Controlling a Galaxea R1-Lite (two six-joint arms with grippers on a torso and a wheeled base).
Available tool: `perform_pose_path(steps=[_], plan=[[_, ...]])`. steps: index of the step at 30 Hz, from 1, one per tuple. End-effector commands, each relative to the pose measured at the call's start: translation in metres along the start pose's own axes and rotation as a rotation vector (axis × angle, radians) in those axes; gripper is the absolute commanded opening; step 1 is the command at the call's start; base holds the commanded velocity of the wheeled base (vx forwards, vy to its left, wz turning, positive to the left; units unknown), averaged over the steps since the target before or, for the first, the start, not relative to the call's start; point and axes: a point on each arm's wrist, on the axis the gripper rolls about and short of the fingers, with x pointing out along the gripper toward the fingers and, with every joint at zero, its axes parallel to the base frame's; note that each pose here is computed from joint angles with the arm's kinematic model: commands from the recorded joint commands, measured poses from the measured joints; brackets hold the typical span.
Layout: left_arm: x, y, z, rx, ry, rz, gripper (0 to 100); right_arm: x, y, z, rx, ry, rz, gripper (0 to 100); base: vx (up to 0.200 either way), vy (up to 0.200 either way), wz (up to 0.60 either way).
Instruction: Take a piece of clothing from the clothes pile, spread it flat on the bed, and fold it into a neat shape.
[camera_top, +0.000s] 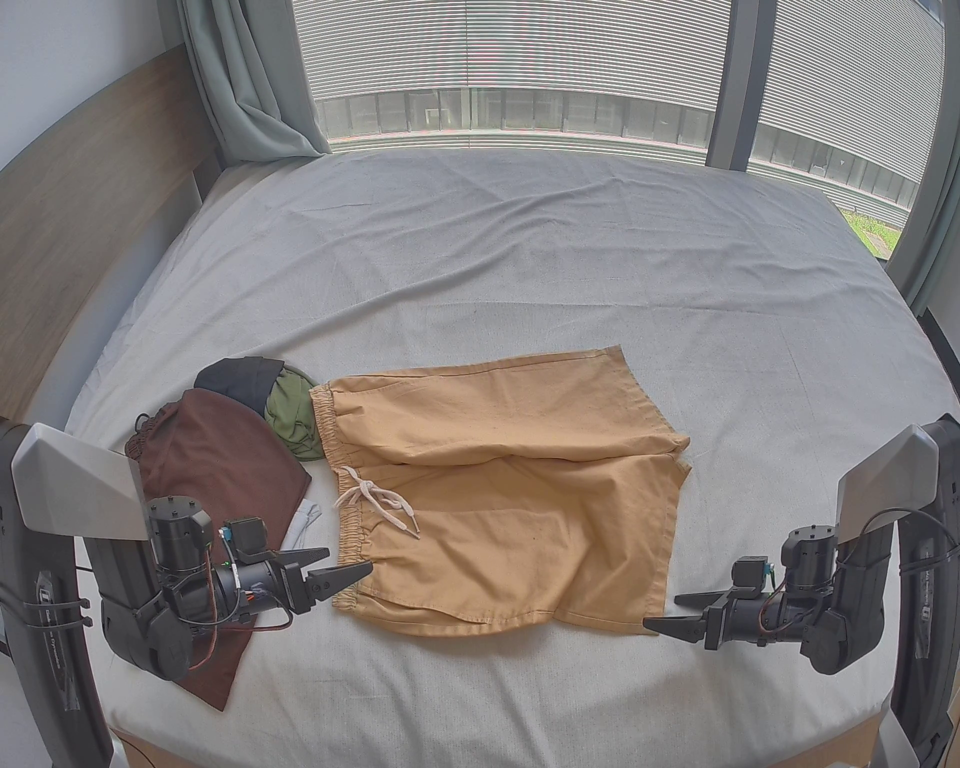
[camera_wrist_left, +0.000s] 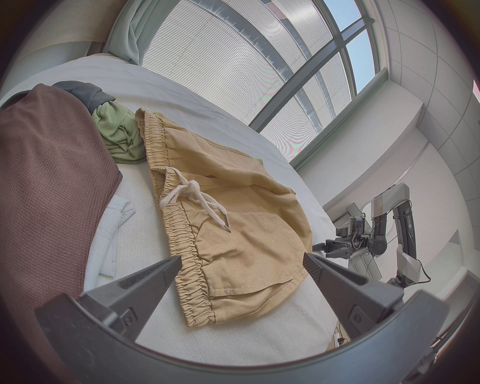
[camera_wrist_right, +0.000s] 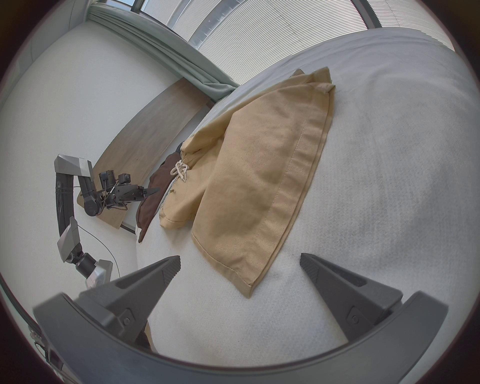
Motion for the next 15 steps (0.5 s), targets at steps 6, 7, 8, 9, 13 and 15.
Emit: perform_pose_path(steps=[6,7,8,9,13,15], plan=[[0.001,0.001,-0.002,-0.004,0.005,0.0,100,0.012,0.007,-0.012,0.01,0.06,0.037,100,0.0,0.0,0.0],[0.001,0.001,-0.002,-0.005,0.006,0.0,100,0.013,0.007,-0.014,0.012,0.065,0.04,100,0.0,0.0,0.0],[0.001,0.001,-0.002,-0.003,0.006,0.0,100,0.014,0.007,-0.014,0.011,0.066,0.041,100,0.0,0.0,0.0],[0.001,0.001,-0.002,-0.003,0.006,0.0,100,0.015,0.008,-0.015,0.014,0.07,0.045,100,0.0,0.0,0.0],[0.001,0.001,-0.002,-0.002,0.005,0.0,100,0.017,0.008,-0.014,0.012,0.07,0.048,100,0.0,0.0,0.0],[0.001,0.001,-0.002,-0.004,0.005,-0.001,100,0.018,0.007,-0.012,0.008,0.06,0.048,100,0.0,0.0,0.0]])
